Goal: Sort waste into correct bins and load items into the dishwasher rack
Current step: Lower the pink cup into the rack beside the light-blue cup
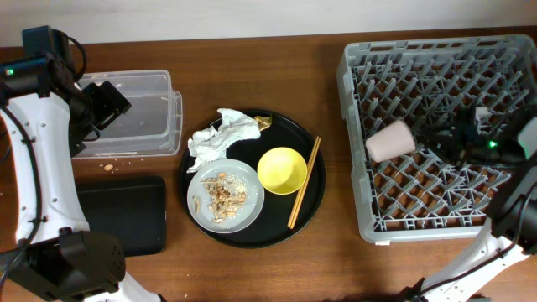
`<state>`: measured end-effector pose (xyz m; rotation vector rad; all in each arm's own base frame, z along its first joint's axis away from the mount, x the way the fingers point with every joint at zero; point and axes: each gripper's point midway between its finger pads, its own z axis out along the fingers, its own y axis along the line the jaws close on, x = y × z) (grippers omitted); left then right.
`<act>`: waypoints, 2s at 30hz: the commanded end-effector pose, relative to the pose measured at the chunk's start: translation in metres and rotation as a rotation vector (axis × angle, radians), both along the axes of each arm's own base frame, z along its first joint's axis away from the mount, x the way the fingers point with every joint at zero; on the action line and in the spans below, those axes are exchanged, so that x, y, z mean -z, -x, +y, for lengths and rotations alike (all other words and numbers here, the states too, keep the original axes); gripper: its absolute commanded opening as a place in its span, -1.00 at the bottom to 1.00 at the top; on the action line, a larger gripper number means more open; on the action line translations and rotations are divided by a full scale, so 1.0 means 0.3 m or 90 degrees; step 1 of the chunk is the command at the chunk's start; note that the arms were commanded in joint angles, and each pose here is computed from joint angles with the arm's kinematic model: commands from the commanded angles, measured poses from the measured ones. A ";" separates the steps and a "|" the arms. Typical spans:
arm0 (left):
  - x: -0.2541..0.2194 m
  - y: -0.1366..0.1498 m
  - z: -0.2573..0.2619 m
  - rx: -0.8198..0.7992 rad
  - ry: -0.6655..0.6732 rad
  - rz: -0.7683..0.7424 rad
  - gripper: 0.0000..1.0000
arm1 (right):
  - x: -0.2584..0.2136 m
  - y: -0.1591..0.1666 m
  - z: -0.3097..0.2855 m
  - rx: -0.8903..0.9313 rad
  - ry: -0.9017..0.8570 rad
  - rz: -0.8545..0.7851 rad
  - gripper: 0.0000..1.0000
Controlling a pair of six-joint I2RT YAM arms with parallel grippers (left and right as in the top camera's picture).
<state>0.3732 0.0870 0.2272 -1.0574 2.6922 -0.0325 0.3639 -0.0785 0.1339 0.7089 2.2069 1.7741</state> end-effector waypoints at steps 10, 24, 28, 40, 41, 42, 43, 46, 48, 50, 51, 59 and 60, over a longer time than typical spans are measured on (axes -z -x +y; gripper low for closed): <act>-0.053 0.007 0.010 -0.010 -0.010 -0.028 0.98 | -0.231 0.041 -0.146 0.020 0.380 0.129 -0.28; -0.052 0.007 0.010 -0.010 -0.010 -0.028 0.98 | -0.216 0.022 0.210 -0.182 0.735 0.128 0.05; -0.053 0.007 0.010 -0.010 -0.010 -0.028 0.98 | -0.199 0.007 0.197 -0.132 0.830 0.185 -0.06; -0.053 0.007 0.010 -0.010 -0.010 -0.028 0.99 | -0.036 -0.035 0.212 -0.188 0.816 0.246 -0.64; -0.052 0.007 0.010 -0.010 -0.010 -0.028 0.98 | -0.019 -0.040 0.211 -0.192 0.815 0.252 -0.66; -0.052 0.007 0.010 -0.010 -0.010 -0.028 0.98 | -0.010 -0.044 0.207 -0.190 0.815 0.257 -0.66; -0.053 0.007 0.010 -0.010 -0.010 -0.028 0.98 | -0.001 -0.047 0.199 -0.184 0.817 0.264 -0.66; -0.052 0.007 0.010 -0.010 -0.010 -0.028 0.98 | -0.001 -0.047 0.115 -0.122 0.860 0.311 -0.70; -0.053 0.007 0.010 -0.010 -0.010 -0.028 0.98 | -0.003 -0.043 0.075 -0.105 0.871 0.325 -0.72; -0.053 0.007 0.010 -0.010 -0.010 -0.028 0.98 | -0.004 -0.035 0.027 -0.077 0.872 0.348 -0.73; -0.053 0.007 0.010 -0.010 -0.010 -0.028 0.98 | -0.007 -0.033 0.012 -0.070 0.870 0.352 -0.74; -0.053 0.007 0.010 -0.010 -0.010 -0.028 0.98 | -0.120 -0.022 -0.049 -0.014 0.851 0.365 -0.92; -0.052 0.007 0.010 -0.010 -0.010 -0.028 0.98 | -0.170 -0.021 -0.025 -0.014 0.838 0.349 -0.92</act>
